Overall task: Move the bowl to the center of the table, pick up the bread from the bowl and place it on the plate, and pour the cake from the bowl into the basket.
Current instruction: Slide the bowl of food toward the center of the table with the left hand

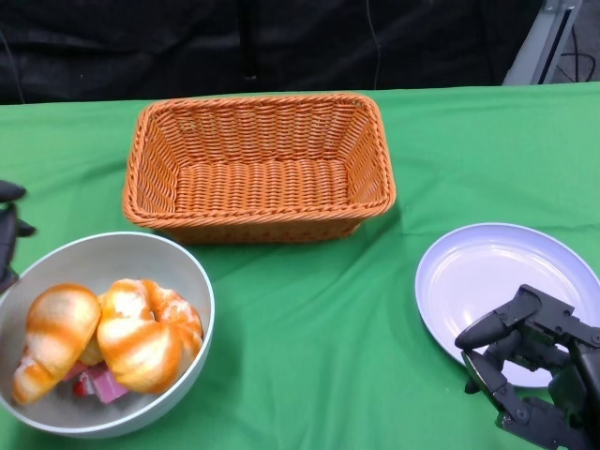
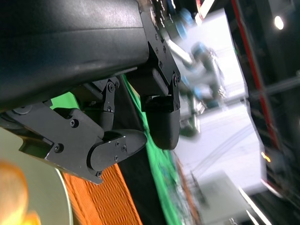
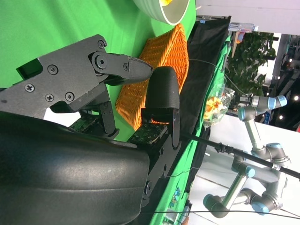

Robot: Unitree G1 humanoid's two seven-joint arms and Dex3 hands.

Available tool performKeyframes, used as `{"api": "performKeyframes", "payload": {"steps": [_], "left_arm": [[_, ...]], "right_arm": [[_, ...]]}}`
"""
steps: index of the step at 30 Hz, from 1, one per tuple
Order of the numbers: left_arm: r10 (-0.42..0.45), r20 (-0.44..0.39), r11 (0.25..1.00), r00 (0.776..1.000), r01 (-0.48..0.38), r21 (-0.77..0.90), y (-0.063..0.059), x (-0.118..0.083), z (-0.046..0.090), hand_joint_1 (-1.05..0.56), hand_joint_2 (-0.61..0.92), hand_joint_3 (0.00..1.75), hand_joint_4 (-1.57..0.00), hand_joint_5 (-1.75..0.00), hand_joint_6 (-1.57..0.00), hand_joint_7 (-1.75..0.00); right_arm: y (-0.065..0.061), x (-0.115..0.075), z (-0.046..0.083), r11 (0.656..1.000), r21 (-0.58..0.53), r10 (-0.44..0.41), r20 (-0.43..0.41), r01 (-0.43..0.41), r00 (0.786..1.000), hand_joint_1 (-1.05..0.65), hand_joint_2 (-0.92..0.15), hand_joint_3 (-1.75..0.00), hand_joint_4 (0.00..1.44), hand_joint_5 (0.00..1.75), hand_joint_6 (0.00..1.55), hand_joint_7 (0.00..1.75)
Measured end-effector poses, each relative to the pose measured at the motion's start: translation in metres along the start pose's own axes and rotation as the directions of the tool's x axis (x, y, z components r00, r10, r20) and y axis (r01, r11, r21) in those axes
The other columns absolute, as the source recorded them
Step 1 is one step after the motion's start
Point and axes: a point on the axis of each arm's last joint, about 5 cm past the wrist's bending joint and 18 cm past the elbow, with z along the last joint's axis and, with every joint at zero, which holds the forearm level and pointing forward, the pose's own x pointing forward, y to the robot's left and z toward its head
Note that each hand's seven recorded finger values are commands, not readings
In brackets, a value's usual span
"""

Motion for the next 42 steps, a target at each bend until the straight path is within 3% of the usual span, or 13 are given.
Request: {"api": "performKeyframes", "payload": {"steps": [6, 7, 8, 10, 12, 13, 17, 22, 25, 29, 33, 36, 42], "left_arm": [[0.044, -0.013, 0.998, 0.999, -0.044, 0.033, 0.002, 0.001, -0.001, -0.27, 0.79, 0.65, -0.71, -1.09, -0.82, -0.63], [0.043, -0.03, 0.998, 0.999, -0.041, 0.049, 0.002, 0.001, -0.002, -0.35, 0.84, 0.55, -0.53, -0.85, -0.72, -0.48], [0.028, -0.077, 0.996, 0.997, -0.021, 0.084, 0.003, 0.004, -0.005, -0.42, 0.89, 0.46, -0.5, -0.49, -0.69, -0.25], [0.024, -0.192, 0.989, 0.981, 0.004, 0.147, 0.01, 0.007, -0.01, -0.46, 0.91, 0.41, -0.51, -0.27, -0.68, -0.1], [0.026, -0.234, 0.985, 0.972, 0.015, 0.17, 0.012, 0.008, -0.012, -0.47, 0.92, 0.4, -0.51, -0.22, -0.68, -0.07], [0.006, -0.255, 0.985, 0.967, 0.038, 0.168, 0.012, 0.01, -0.012, -0.58, 0.92, 0.45, -0.3, -0.1, -0.42, -0.03], [-0.165, -0.494, 0.958, 0.854, 0.258, 0.126, 0.029, 0.022, -0.011, -0.65, 0.92, 0.49, -0.13, -0.01, -0.14, 0.0], [-0.238, -0.65, 0.933, 0.722, 0.355, 0.053, 0.035, 0.032, -0.01, -0.66, 0.92, 0.5, 0.0, 0.0, -0.05, 0.0], [-0.255, -0.695, 0.928, 0.672, 0.373, 0.021, 0.036, 0.034, -0.01, -0.66, 0.92, 0.52, 0.0, 0.0, -0.02, 0.0], [-0.271, -0.72, 0.925, 0.638, 0.38, -0.01, 0.035, 0.033, -0.011, -0.67, 0.92, 0.53, 0.0, 0.0, -0.01, 0.0], [-0.313, -0.798, 0.93, 0.515, 0.338, -0.146, 0.035, 0.04, -0.007, -0.71, 0.92, 0.53, 0.0, 0.0, 0.0, 0.0], [-0.33, -0.811, 0.928, 0.483, 0.324, -0.184, 0.034, 0.043, -0.003, -0.7, 0.92, 0.5, 0.0, 0.0, 0.0, 0.0], [-0.441, -0.825, 0.891, 0.353, 0.288, -0.352, 0.034, 0.045, 0.005, -0.65, 0.92, 0.43, 0.0, 0.0, 0.0, 0.0]], "right_arm": [[0.001, 0.0, 0.0, 1.0, -0.006, 0.002, -0.001, -0.002, 1.0, -0.28, -0.73, -0.61, 0.77, 1.48, 0.71, 1.18], [0.001, 0.0, 0.0, 1.0, -0.007, 0.002, -0.001, -0.002, 1.0, -0.28, -0.73, -0.62, 0.77, 1.49, 0.71, 1.18], [0.001, 0.0, 0.0, 1.0, -0.006, 0.003, 0.0, -0.003, 1.0, -0.27, -0.73, -0.62, 0.77, 1.49, 0.71, 1.18], [0.002, 0.001, 0.0, 1.0, -0.004, 0.005, 0.0, -0.005, 1.0, -0.27, -0.73, -0.62, 0.76, 1.49, 0.72, 1.17], [0.002, 0.0, 0.0, 1.0, -0.005, 0.003, -0.001, -0.003, 1.0, -0.27, -0.72, -0.62, 0.76, 1.49, 0.72, 1.17], [0.002, 0.0, 0.0, 1.0, -0.004, 0.004, -0.001, -0.004, 1.0, -0.27, -0.72, -0.62, 0.77, 1.49, 0.72, 1.16], [0.004, 0.003, 0.001, 1.0, 0.003, 0.015, 0.009, -0.015, 1.0, -0.27, -0.72, -0.63, 0.77, 1.5, 0.72, 1.15], [0.005, 0.004, 0.001, 1.0, 0.011, 0.02, 0.013, -0.02, 1.0, -0.27, -0.72, -0.64, 0.76, 1.49, 0.72, 1.14], [0.006, 0.004, 0.001, 1.0, 0.021, 0.02, 0.015, -0.021, 1.0, -0.27, -0.71, -0.64, 0.77, 1.48, 0.72, 1.14], [0.006, 0.004, 0.001, 1.0, 0.023, 0.021, 0.015, -0.021, 1.0, -0.28, -0.71, -0.64, 0.77, 1.48, 0.72, 1.13], [0.006, 0.004, 0.001, 0.999, 0.025, 0.024, 0.016, -0.024, 1.0, -0.27, -0.7, -0.65, 0.77, 1.48, 0.72, 1.13], [0.006, 0.004, 0.001, 0.999, 0.025, 0.024, 0.015, -0.025, 1.0, -0.26, -0.7, -0.66, 0.77, 1.48, 0.72, 1.14], [0.008, 0.004, 0.001, 0.999, 0.029, 0.03, 0.016, -0.031, 0.999, -0.24, -0.69, -0.68, 0.77, 1.49, 0.72, 1.14]]}}
